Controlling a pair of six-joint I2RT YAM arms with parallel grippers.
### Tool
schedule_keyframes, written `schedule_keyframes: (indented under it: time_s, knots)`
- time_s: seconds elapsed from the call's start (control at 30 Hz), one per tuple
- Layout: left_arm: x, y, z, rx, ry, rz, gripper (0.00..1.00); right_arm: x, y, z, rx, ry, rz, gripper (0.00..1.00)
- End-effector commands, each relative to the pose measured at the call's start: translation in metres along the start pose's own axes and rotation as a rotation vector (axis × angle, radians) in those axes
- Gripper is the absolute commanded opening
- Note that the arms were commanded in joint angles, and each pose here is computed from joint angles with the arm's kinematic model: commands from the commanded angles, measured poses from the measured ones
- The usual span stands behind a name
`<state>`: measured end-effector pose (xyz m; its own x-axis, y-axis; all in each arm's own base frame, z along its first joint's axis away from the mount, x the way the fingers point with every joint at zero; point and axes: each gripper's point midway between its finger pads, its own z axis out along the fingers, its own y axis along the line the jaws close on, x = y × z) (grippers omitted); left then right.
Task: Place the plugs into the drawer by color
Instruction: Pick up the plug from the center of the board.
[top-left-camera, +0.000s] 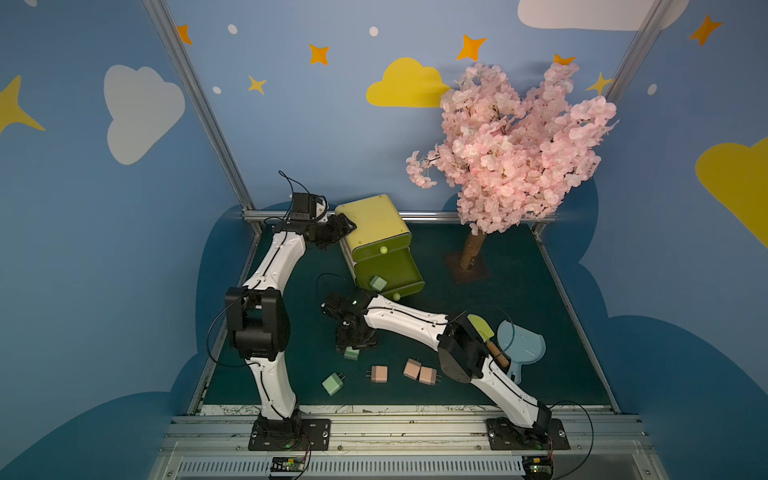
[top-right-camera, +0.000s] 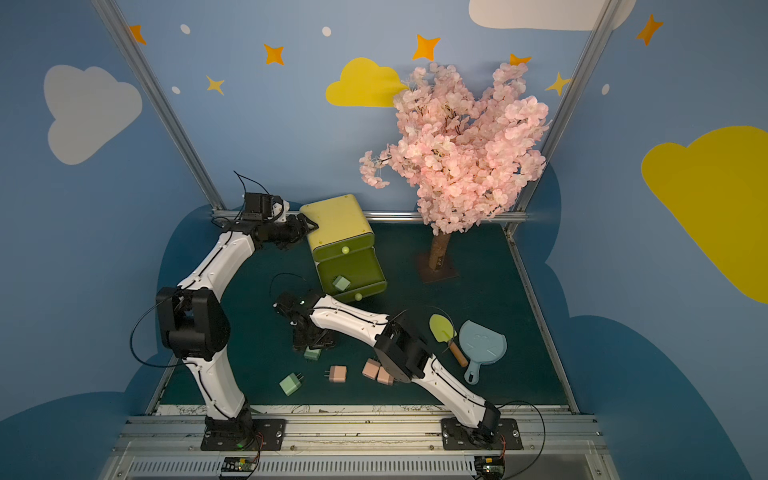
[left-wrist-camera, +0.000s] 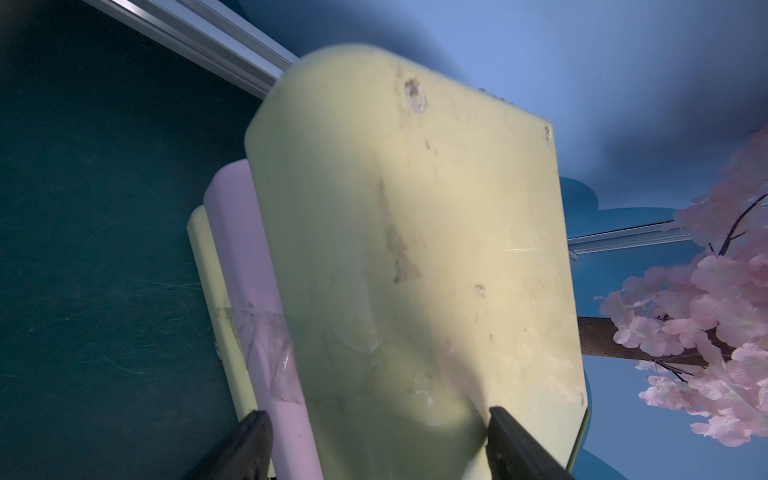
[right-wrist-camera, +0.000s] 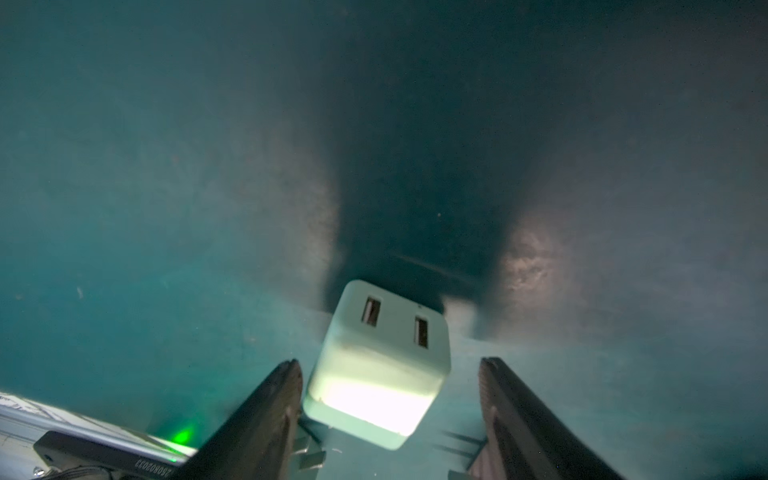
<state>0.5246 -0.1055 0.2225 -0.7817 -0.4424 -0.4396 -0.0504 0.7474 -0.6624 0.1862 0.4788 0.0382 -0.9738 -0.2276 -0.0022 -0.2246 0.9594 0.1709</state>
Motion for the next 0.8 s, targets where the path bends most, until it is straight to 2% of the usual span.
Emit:
schedule_keyframes:
  time_s: [0.0,0.37,0.6,0.77]
  knots:
    - [0.005,0.008,-0.005,-0.023,0.010,-0.014,0.82,0.004,0.002,0.003,0.007,0.024,-0.009,0.67]
    - [0.004,0.009,-0.005,-0.022,0.008,-0.017,0.82,0.001,0.012,0.003,-0.017,0.012,-0.060,0.49]
    - [0.004,0.009,-0.005,-0.024,0.007,-0.015,0.82,-0.003,0.004,0.009,0.030,0.002,-0.131,0.48]
    - [0.003,0.011,-0.004,-0.023,0.009,-0.022,0.82,-0.003,0.009,0.003,0.029,-0.023,-0.211,0.56]
